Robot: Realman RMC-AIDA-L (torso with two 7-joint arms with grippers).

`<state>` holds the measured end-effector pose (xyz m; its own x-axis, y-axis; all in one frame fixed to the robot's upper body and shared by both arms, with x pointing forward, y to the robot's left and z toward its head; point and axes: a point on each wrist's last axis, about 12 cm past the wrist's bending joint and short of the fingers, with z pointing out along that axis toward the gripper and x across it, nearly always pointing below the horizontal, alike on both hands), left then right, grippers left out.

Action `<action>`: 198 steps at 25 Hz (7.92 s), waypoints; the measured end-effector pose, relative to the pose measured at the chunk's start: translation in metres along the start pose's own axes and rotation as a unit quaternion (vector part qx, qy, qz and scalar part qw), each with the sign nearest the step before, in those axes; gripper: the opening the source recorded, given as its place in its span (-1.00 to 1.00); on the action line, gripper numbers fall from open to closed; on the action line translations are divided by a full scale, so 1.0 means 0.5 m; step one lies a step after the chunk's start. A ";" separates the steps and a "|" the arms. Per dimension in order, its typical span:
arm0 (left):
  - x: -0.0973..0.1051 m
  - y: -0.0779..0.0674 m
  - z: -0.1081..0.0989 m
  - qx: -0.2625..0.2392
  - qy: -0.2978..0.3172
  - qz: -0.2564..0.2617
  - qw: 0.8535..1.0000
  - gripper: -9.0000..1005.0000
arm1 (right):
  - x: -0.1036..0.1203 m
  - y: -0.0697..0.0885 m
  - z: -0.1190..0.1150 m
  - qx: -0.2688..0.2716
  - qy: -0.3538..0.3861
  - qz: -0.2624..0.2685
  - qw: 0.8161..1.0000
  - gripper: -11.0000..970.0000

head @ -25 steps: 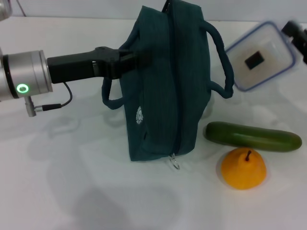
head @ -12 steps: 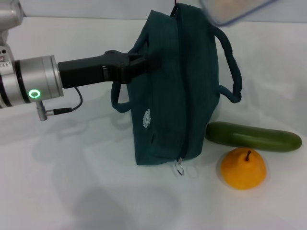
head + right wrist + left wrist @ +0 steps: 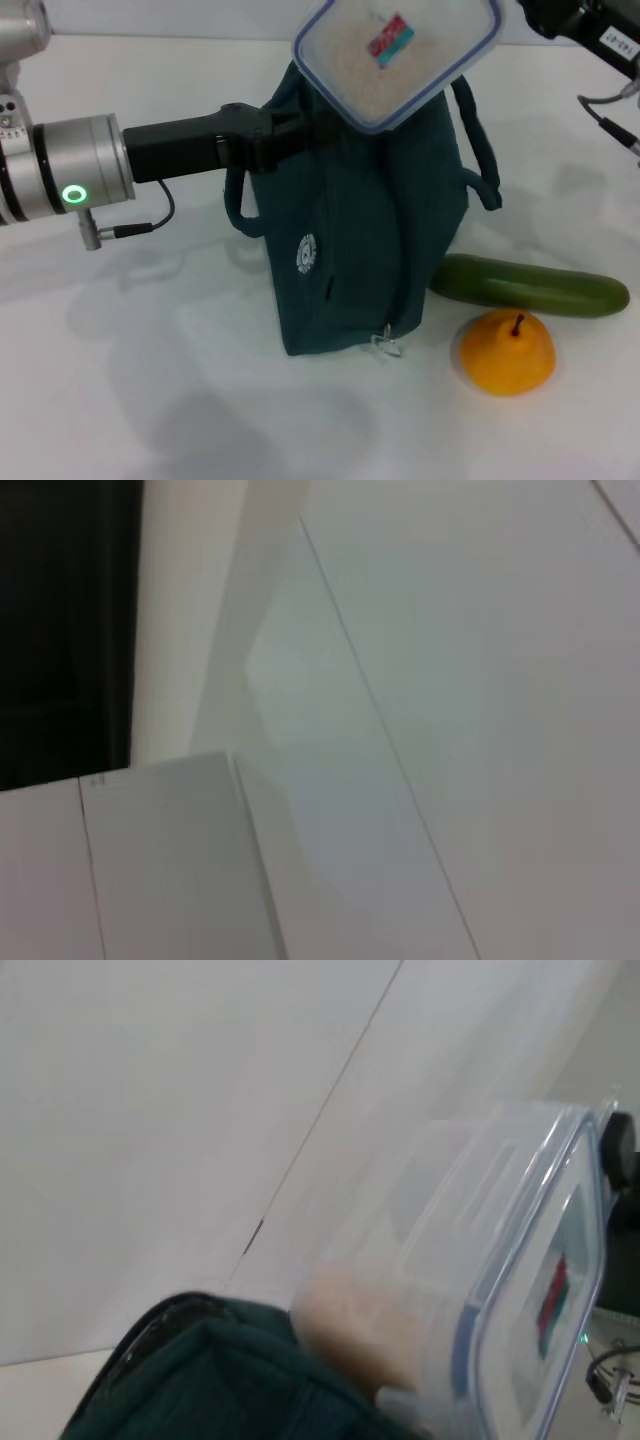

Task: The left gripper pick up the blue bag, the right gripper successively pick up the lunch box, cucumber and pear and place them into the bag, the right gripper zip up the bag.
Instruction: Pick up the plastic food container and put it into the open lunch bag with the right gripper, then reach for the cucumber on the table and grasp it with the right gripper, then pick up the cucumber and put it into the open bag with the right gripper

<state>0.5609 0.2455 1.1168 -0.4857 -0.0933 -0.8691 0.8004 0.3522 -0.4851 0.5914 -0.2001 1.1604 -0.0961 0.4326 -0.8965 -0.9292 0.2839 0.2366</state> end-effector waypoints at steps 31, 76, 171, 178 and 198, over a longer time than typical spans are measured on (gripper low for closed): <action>0.009 0.000 0.004 0.001 -0.003 0.000 1.000 -0.91 | 0.099 0.003 -0.032 0.044 0.151 0.019 0.987 -0.80; 0.018 0.012 0.016 -0.026 -0.014 -0.004 1.000 -0.91 | -0.105 0.009 -0.097 0.090 0.647 -0.020 0.757 0.78; -0.026 0.013 0.007 -0.010 -0.046 0.018 0.999 -0.91 | -0.065 -0.017 -0.085 0.026 0.135 -0.028 0.990 0.15; -0.029 0.013 0.012 -0.010 -0.045 0.021 0.999 -0.91 | 0.013 -0.009 -0.025 -0.022 0.142 -0.020 0.989 0.15; -0.028 0.013 0.024 -0.011 -0.043 0.028 0.999 -0.91 | 0.074 -0.003 -0.026 -0.012 0.169 -0.065 0.983 0.35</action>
<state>0.5773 0.2381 1.1246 -0.4069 -0.1518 -0.9008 0.8178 0.3787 -0.4333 0.5848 -0.1957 1.1217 -0.0857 0.0835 -0.9928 -0.9495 0.2949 0.1068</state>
